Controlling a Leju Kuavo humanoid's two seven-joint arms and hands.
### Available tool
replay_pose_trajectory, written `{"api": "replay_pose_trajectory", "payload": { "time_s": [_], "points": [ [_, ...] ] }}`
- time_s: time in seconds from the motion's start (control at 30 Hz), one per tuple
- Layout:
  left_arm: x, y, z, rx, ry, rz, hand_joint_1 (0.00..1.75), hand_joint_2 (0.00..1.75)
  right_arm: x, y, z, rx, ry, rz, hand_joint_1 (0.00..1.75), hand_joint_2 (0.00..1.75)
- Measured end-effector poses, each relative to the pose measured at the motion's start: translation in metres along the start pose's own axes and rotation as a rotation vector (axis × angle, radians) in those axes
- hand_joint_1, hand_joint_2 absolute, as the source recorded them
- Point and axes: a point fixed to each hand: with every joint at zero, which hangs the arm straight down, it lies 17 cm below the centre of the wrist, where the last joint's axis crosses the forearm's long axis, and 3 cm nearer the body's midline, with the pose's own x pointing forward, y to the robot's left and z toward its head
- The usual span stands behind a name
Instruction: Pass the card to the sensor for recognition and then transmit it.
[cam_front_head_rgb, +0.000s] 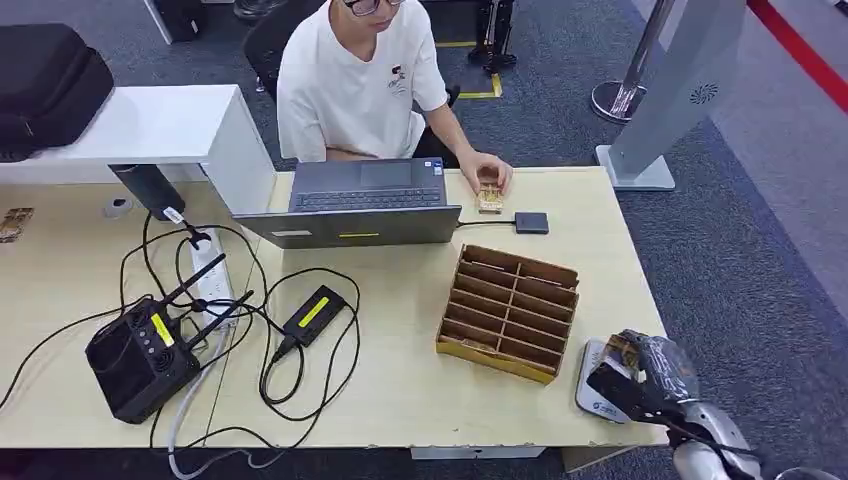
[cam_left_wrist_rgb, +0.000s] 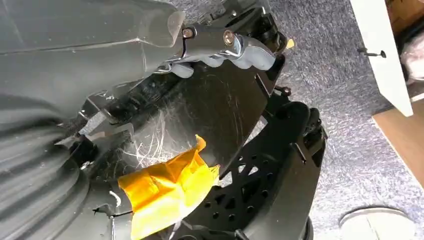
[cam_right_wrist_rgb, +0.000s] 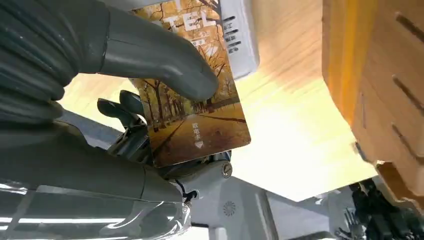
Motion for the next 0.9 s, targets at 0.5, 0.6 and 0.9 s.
{"api": "replay_pose_trajectory", "payload": {
  "time_s": [0.5, 0.6, 0.9],
  "points": [
    [0.008, 0.001, -0.003, -0.018, -0.001, -0.045, 0.0, 1.75, 0.049, -0.071, -0.066, -0.127, -0.116, 0.091, 1.75, 1.75],
    [0.014, 0.002, -0.007, -0.027, 0.0, -0.072, 0.0, 1.75, 0.084, -0.13, -0.107, -0.199, -0.168, 0.127, 1.75, 1.75],
    [0.02, -0.005, -0.017, -0.054, 0.028, -0.168, 0.0, 1.75, 0.215, -0.314, -0.177, -0.478, -0.298, 0.28, 1.75, 1.75]
  ]
}}
